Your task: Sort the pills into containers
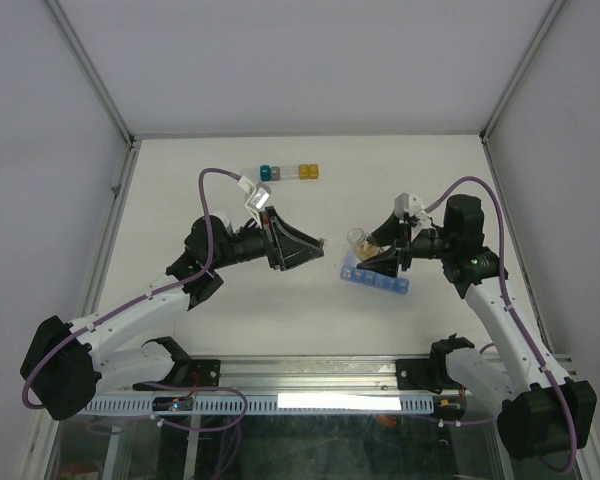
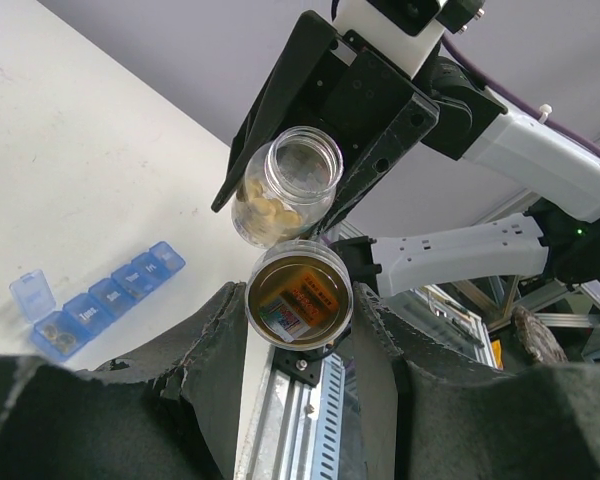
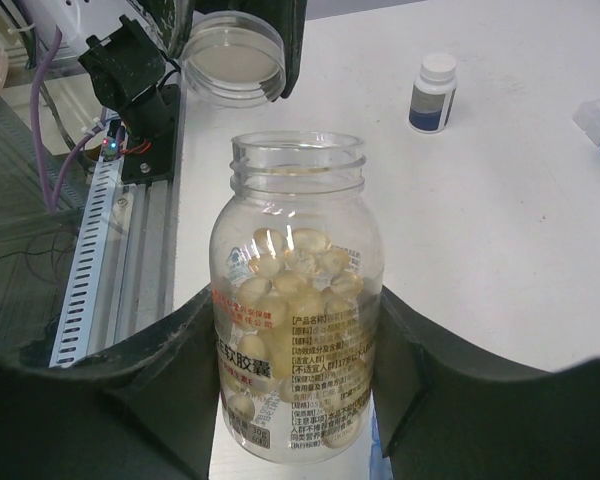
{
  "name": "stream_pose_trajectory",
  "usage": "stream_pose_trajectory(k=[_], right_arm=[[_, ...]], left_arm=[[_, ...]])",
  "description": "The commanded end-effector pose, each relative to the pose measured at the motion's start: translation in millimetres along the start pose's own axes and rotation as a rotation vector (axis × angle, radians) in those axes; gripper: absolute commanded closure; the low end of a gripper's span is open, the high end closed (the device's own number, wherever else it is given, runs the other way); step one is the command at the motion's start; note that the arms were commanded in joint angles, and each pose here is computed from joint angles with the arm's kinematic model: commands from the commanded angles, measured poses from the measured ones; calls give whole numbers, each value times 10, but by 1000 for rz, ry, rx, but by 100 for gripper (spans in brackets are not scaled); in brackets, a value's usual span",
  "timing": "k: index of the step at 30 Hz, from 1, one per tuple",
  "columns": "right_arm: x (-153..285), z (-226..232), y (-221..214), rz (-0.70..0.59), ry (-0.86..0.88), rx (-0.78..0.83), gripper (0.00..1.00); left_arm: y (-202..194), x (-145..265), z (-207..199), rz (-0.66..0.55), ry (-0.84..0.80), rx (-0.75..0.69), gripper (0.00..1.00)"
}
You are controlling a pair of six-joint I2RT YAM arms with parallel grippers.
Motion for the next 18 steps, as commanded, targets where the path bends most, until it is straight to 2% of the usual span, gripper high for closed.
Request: stream_pose_trajectory(k=[1,18], right_arm=[[32,-49,211,-17,-28,96,100],[-185,1,117,86,-25,161,100]], left_arm=[[134,-38,-86,-42,-40,-29,67],[187,-239,46,2,-14,30,68]])
Point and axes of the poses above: each gripper's point midway between its finger pads, its own x axis back along the fingers, its own z axis along the line the jaws close on, y = z × x, the point moved 8 cm from there along x, back along the fingers, and after that the axes turned 3 degrees about x, right-handed, at the moved point
